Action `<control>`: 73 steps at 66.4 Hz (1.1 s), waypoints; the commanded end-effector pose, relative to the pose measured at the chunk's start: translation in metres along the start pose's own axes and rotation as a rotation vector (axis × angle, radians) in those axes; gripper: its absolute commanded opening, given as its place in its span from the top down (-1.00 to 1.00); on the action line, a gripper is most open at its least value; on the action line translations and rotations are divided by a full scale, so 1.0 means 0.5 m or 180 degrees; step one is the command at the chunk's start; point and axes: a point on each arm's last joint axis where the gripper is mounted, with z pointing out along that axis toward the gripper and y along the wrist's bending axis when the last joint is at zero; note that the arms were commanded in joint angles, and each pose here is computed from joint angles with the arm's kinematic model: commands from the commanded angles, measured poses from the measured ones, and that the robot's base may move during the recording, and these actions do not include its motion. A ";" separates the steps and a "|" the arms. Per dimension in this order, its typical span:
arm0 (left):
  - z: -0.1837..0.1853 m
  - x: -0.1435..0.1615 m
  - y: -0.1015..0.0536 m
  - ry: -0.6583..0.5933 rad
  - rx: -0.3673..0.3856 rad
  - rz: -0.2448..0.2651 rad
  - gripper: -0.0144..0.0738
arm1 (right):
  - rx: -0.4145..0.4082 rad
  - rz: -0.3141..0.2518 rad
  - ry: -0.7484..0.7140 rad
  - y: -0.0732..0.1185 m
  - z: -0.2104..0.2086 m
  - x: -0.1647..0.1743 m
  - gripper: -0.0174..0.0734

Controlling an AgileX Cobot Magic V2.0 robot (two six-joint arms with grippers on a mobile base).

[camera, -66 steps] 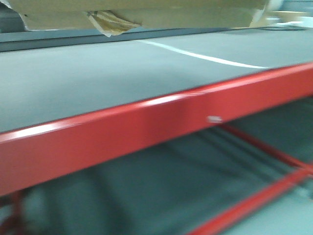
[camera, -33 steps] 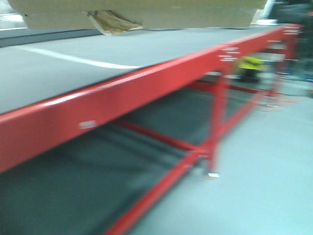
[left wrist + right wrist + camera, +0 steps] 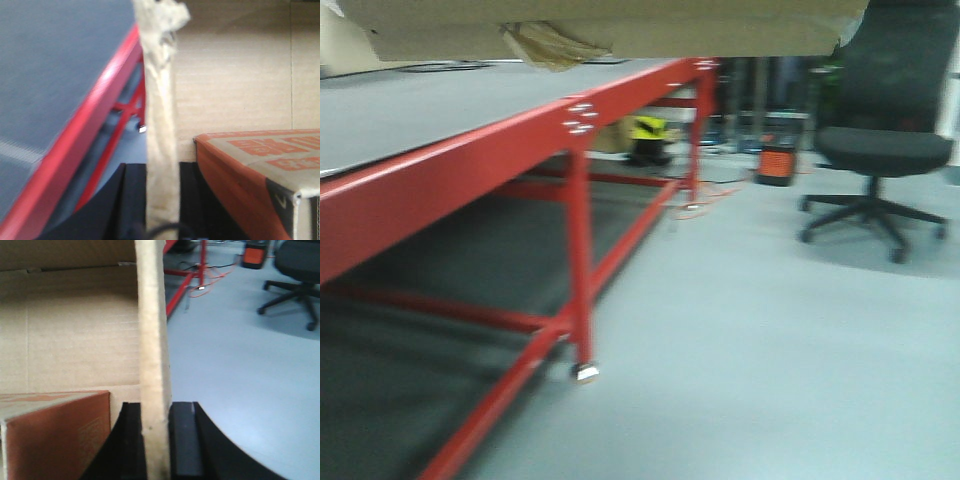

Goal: Stack two boxes on right shelf middle
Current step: 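Carry the boxes with both grippers while driving past the red bench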

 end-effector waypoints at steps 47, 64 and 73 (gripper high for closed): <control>-0.011 -0.012 0.010 -0.0146 -0.0041 -0.0005 0.93 | 0.0011 -0.0033 -0.0272 -0.008 -0.018 -0.022 0.95; -0.011 -0.013 0.011 -0.0158 -0.0062 0.0006 0.93 | 0.0011 -0.0033 -0.0272 -0.008 -0.018 -0.022 0.95; -0.011 -0.013 0.011 -0.0158 -0.0062 0.0006 0.93 | 0.0011 -0.0033 -0.0272 -0.008 -0.018 -0.022 0.95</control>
